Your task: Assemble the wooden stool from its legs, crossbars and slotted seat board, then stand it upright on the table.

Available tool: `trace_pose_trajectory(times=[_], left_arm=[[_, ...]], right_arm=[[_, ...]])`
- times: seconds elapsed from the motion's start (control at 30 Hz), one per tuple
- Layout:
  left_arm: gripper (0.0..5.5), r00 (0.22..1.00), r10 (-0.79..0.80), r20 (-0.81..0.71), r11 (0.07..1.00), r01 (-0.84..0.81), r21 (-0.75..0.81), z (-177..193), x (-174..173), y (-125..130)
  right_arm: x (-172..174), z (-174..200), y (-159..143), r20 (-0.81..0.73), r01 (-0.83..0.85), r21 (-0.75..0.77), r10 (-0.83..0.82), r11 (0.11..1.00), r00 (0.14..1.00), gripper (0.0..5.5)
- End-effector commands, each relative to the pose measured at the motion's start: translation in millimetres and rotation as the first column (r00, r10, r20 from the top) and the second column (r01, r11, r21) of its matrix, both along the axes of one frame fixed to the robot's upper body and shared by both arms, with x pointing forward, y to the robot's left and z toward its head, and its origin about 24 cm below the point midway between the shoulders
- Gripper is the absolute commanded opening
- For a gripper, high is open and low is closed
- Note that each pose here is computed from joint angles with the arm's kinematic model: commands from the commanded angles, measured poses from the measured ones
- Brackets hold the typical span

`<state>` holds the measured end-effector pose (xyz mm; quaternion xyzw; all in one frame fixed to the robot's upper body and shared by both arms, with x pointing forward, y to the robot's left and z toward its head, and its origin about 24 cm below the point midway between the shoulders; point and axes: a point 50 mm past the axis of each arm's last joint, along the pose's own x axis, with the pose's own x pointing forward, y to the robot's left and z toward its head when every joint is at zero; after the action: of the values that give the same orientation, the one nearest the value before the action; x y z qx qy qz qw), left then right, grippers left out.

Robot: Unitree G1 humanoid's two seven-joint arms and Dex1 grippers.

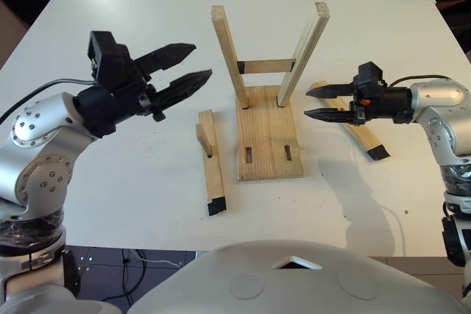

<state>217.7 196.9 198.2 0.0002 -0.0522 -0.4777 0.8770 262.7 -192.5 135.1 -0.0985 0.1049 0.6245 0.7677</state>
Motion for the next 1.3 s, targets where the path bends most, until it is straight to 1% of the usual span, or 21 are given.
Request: trace_pose_trajectory(times=[0.03,0.3,0.43,0.53,0.63,0.77,0.83,0.87,0.97,1.1,1.17,1.23,1.27,1.3], left_arm=[[2.68,1.000,0.007,-0.014,1.000,-0.007,-0.004,0,4,-6],[2.68,0.999,-0.011,-0.035,1.000,0.011,0.002,-6,4,-17],[2.68,0.999,-0.026,-0.037,0.999,0.025,-0.040,-4,2,-22],[2.68,0.997,-0.028,-0.066,0.999,0.025,-0.047,-12,-1,-27],[2.68,0.989,-0.024,-0.144,0.999,0.018,-0.044,-35,-3,-30],[2.68,0.936,0.019,-0.352,0.999,-0.031,-0.029,-101,-10,-29],[2.68,0.922,0.037,-0.386,0.998,-0.051,-0.027,-118,-13,-29],[2.68,0.927,0.035,-0.374,0.998,-0.055,-0.043,-116,-12,-30],[2.68,0.969,0.001,-0.248,0.995,-0.026,-0.100,-80,-7,-32],[2.68,0.996,-0.069,-0.063,0.995,0.064,-0.078,-23,-16,-31],[2.68,0.994,-0.111,-0.007,0.992,0.111,-0.056,-3,-25,-33],[2.68,0.987,-0.163,-0.006,0.986,0.163,-0.029,3,-37,-38],[2.68,0.982,-0.188,-0.036,0.982,0.188,0.000,-1,-43,-42],[2.68,0.973,-0.210,-0.099,0.975,0.216,0.046,-12,-51,-47]], right_arm=[[0,3,1,0.016,-0.007,0.003,0.007,1.000,1.000,2.25],[-1,3,2,0.015,-0.010,0.005,0.010,1.000,1.000,2.25],[-1,3,2,0.014,-0.011,0.005,0.011,1.000,1.000,2.25],[-1,2,2,0.010,-0.012,0.005,0.012,1.000,1.000,2.25],[-2,0,3,0.004,-0.013,0.005,0.013,1.000,1.000,2.25],[-3,-4,4,-0.005,-0.011,0.004,0.011,1.000,1.000,2.25],[-3,-4,4,-0.005,-0.012,0.003,0.012,1.000,1.000,2.25],[-3,-4,4,-0.005,-0.013,0.002,0.013,1.000,1.000,2.25],[-1,-1,2,0.000,-0.011,-0.002,0.011,1.000,1.000,2.25],[-1,1,0,0.004,-0.002,0.001,0.002,1.000,1.000,2.25],[-2,0,-1,0.006,0.006,0.002,-0.006,1.000,1.000,2.25],[-2,0,-2,0.007,0.015,0.006,-0.016,1.000,1.000,2.25],[-3,0,-3,0.008,0.020,0.007,-0.020,1.000,1.000,2.25],[-3,0,-3,0.008,0.023,0.009,-0.023,1.000,1.000,2.25]])
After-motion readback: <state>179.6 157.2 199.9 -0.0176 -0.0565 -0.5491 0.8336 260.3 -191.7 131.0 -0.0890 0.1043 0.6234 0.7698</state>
